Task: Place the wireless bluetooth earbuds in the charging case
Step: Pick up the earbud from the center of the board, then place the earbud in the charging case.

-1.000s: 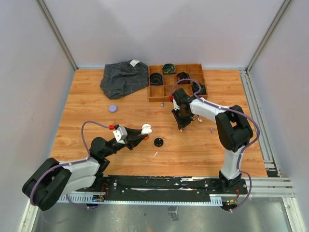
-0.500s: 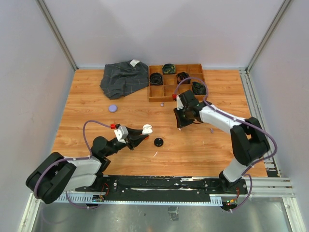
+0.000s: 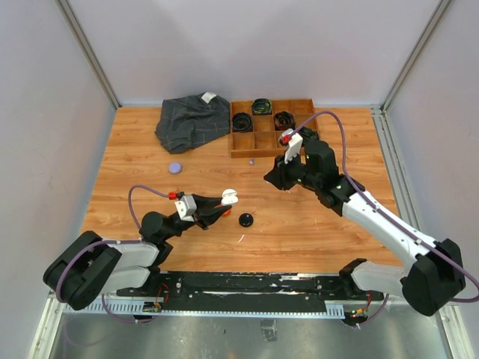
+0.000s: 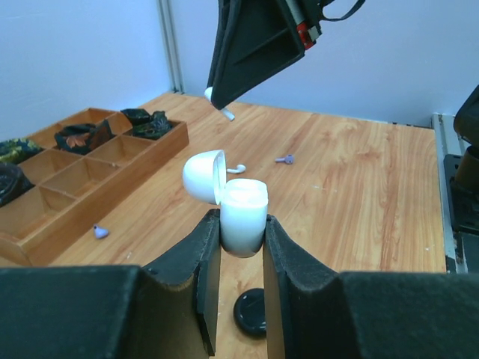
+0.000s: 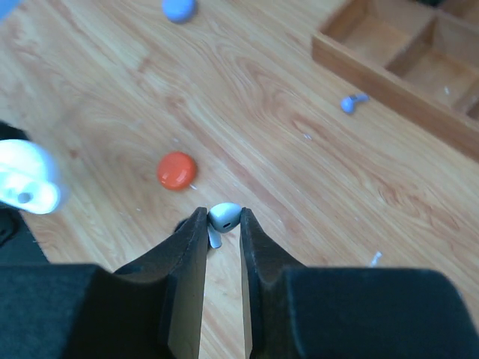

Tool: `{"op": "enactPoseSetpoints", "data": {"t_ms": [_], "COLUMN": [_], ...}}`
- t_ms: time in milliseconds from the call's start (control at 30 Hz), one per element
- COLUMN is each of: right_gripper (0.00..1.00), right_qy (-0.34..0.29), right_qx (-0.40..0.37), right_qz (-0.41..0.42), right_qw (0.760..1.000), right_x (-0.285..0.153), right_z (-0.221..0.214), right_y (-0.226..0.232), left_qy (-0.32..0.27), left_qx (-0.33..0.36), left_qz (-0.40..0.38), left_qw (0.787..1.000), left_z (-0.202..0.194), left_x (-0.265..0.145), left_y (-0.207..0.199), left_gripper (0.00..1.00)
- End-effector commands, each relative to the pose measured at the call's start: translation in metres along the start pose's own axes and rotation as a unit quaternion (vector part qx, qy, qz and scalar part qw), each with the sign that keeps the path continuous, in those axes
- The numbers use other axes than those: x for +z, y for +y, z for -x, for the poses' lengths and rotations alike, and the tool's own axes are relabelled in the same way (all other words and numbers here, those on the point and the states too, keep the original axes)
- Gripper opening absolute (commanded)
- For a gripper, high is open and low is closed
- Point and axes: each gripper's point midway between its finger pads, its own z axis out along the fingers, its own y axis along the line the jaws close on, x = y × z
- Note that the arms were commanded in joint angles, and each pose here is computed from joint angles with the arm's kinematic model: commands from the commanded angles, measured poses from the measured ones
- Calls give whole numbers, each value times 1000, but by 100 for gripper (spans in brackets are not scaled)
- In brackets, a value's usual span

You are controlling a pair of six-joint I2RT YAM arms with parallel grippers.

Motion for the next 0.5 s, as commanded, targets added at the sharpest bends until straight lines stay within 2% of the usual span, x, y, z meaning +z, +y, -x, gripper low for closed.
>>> {"op": "enactPoseSetpoints", "data": {"t_ms": [0,200,467], "right_gripper": [15,16,17], "right_qy": [-95,-168,-192], "right_qx": [-45,-90,-139], "right_qz": [74,141,222], "right_qw": [992,971,946], "right_x": [-15,-35,-43], "right_z": [40,62,62], "right_y": [43,83,130], "left_qy": [-66,-103,-119], "left_qx": [31,16,9], "left_qz": [-19,-44,-63], "left_qw": [997,994,991], "left_z": [36,53,66], "left_x": [12,17,20], "left_y": [-3,-10,-16], "left_gripper": [0,0,0]}}
